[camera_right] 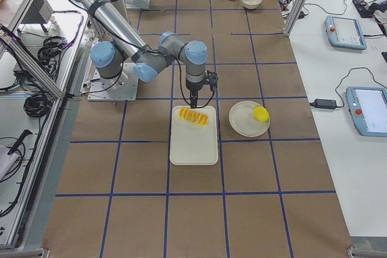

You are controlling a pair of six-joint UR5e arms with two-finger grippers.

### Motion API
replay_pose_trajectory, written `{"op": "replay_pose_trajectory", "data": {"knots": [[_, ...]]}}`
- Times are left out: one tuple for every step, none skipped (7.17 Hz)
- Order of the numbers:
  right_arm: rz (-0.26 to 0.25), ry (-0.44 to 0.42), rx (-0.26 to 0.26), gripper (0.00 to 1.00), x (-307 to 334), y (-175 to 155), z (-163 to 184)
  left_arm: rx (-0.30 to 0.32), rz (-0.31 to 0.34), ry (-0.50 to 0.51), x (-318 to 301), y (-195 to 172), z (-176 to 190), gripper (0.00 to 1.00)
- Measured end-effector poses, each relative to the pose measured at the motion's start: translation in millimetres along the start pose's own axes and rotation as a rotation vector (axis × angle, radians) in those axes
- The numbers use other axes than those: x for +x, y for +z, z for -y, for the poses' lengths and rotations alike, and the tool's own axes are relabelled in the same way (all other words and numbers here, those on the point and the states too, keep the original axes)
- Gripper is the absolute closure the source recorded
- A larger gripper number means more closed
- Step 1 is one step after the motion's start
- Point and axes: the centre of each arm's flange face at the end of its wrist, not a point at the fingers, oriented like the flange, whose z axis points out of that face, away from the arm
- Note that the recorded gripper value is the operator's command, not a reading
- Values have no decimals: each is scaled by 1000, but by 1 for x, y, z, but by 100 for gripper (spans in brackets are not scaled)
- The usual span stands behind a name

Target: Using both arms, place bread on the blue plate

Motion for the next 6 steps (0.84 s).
{"op": "replay_pose_trajectory", "data": {"knots": [[7,23,-9,3,9,20,-6,-11,-18,3,-2,15,4,0],[17,47,-20,3,23,41,-8,-18,-30,4,-4,27,7,16],[25,64,-27,3,36,60,-8,-16,-43,3,-6,34,9,75],[30,71,-30,6,42,73,-7,-8,-54,3,-5,38,10,97],[30,74,-28,27,45,80,-7,-2,-55,4,-6,38,11,98],[27,75,-24,93,46,81,-6,2,-51,5,-7,35,12,99]]}}
